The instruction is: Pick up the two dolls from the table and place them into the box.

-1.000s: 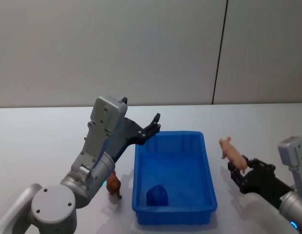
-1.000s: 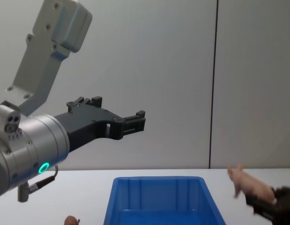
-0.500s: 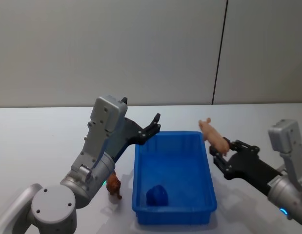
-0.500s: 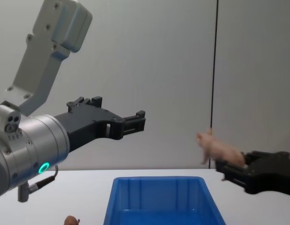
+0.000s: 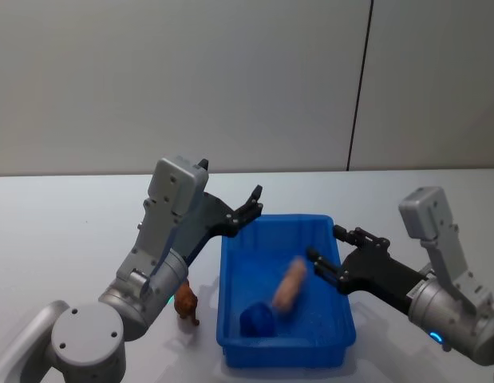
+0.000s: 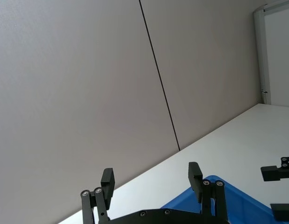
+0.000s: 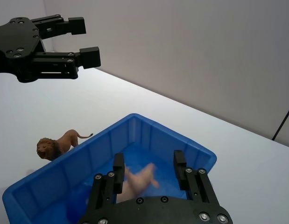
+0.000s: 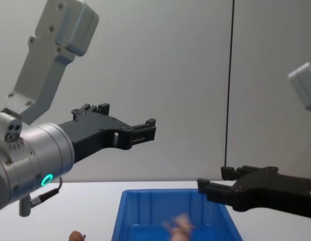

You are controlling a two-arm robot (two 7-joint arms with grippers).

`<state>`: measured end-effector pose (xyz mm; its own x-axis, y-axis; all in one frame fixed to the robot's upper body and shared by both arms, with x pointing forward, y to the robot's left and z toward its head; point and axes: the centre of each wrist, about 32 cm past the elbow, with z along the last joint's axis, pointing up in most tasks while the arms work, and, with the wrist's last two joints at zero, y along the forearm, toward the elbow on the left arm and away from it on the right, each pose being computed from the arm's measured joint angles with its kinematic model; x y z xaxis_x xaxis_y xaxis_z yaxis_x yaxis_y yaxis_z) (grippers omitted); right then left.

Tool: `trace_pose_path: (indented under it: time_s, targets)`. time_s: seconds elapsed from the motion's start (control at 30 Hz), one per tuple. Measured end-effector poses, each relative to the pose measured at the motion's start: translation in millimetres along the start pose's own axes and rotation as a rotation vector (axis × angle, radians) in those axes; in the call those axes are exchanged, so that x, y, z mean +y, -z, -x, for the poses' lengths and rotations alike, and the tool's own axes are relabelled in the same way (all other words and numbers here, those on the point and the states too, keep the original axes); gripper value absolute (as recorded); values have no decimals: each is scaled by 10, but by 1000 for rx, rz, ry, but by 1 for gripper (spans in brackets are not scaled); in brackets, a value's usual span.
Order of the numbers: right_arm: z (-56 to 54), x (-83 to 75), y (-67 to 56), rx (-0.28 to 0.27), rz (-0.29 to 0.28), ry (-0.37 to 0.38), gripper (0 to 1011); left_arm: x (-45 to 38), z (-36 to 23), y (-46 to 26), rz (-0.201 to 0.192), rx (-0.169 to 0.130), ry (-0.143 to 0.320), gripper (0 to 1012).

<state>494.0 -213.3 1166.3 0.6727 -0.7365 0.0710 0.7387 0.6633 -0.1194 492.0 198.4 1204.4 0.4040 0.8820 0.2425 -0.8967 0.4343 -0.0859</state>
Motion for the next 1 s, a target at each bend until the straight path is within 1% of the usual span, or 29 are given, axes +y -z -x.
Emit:
trace_pose_path:
  time_s: [0.07,0.17,0.2,0.23,0.3,0.33,0.37,0.4,0.47,0.53,0.8,1.0]
  targets:
    - [-8,27,-1,2,5,-4,654,0,0,0,0,0,0,1001]
    - [-23,54,-1,4,10,-6,712,0,0,0,0,0,0,1001]
    - [-26,58,-2,4,10,-6,766,0,0,0,0,0,0,1001]
    - [-37,64,-5,3,11,-5,794,0,0,0,0,0,0,1001]
    - [-50,65,-8,2,10,-3,865,0,0,0,0,0,0,1001]
    - [-64,60,-10,0,7,0,883,0,0,0,0,0,0,1001]
    - [-75,54,-12,-1,6,3,933,0,0,0,0,0,0,1001]
    - [-85,48,-13,-2,3,5,933,0,0,0,0,0,0,1001]
    - [-114,20,-14,-5,-3,12,994,0,0,0,0,0,0,1001]
    - [-129,-7,-14,-6,-9,17,1001,0,0,0,0,0,0,1001]
    - [-210,-259,28,-7,-37,43,1001,0,0,0,0,0,0,1001]
    - [-242,-398,53,-4,-47,55,1001,0,0,0,0,0,0,1001]
